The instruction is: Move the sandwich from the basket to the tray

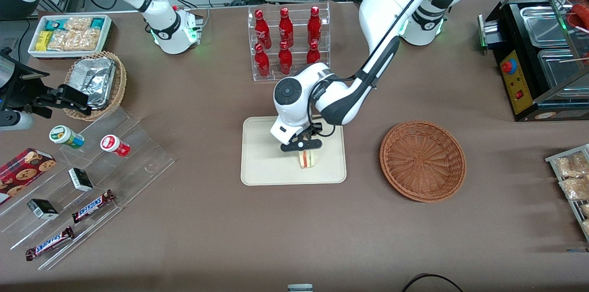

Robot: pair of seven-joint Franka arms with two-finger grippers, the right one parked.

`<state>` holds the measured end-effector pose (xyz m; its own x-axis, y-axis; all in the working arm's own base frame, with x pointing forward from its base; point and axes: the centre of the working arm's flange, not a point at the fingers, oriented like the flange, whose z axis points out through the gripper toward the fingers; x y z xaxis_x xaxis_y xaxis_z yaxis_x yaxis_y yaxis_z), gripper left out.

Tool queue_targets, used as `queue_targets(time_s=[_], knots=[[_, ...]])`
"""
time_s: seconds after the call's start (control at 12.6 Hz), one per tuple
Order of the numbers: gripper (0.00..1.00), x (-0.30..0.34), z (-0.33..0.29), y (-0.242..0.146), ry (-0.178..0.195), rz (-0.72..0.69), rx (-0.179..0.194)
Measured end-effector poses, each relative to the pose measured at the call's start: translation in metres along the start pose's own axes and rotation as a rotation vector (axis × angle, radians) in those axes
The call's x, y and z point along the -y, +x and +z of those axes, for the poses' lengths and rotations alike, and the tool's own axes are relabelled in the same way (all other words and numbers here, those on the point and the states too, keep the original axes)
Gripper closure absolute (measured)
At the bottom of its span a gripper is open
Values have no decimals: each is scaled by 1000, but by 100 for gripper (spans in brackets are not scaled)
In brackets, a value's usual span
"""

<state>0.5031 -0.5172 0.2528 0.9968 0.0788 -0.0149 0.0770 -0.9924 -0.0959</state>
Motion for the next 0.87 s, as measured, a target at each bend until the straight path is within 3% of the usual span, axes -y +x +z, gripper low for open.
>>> queue_targets(time_s=[0.24,0.48,0.71,0.87], knots=[[34,1,-28,11,-23,-14,-33],[1,36,-98,30,4,-70,-53],[0,99,-182,39,70,-149,-38],[0,157,-231,52,80,-160,-13]])
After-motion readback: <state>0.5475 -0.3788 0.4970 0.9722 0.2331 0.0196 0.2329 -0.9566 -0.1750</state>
